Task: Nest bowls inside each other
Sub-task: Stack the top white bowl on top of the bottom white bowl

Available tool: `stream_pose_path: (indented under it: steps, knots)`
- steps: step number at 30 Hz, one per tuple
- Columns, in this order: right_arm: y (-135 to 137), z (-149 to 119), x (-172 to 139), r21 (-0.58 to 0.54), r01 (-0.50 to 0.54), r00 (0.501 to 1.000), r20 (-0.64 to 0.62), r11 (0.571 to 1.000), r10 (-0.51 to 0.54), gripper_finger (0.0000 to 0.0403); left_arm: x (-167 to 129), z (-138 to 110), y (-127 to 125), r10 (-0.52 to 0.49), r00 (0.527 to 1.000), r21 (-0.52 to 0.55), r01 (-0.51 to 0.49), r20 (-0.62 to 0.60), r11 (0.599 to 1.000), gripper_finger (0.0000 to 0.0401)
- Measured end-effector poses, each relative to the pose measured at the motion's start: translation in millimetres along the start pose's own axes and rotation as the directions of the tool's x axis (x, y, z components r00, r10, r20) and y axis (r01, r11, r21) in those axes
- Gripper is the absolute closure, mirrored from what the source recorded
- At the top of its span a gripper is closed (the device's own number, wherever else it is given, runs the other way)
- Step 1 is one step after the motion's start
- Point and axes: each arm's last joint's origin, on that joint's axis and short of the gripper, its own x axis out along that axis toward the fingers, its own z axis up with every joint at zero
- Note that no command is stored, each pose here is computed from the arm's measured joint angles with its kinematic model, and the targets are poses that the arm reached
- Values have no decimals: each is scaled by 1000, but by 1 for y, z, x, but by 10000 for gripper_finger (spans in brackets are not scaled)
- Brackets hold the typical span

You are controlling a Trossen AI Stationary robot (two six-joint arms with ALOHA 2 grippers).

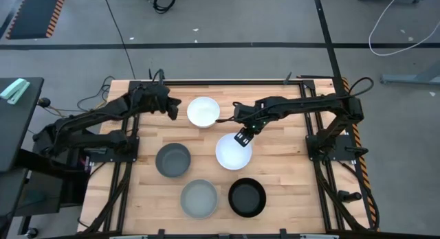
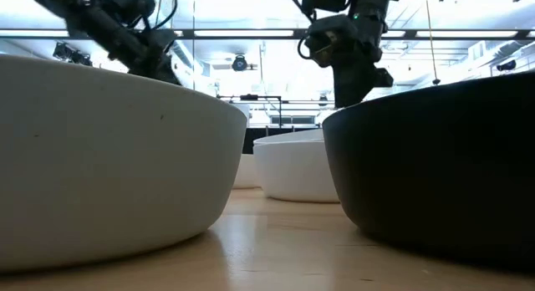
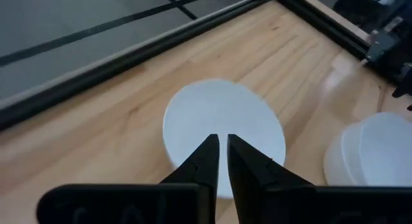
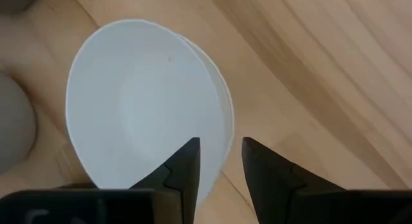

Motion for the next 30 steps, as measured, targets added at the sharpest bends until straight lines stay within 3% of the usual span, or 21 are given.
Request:
stream_pose_path:
  steps: [10, 15, 19, 23, 30]
  knots:
    - [-7, -8, -35, 2, -34, 995, 94, 999, 34, 280, 16, 69, 7, 127, 964, 97, -107, -233, 990, 370]
    - [-6, -19, -57, -24, -37, 984, 176, 999, 41, 280, 36, 91, 20, 71, 931, 47, -58, -358, 997, 369]
    - [-5, -30, -73, -20, -53, 971, 234, 998, 56, 280, 57, 94, 38, -11, 906, -43, -8, -423, 999, 363]
    - [-3, -41, -87, -21, -66, 955, 290, 998, 70, 280, 72, 92, 53, -26, 879, -97, -23, -476, 995, 361]
    - [-2, -49, -97, -17, -51, 934, 352, 999, 54, 280, 99, 78, 43, -68, 836, -98, 17, -544, 995, 358]
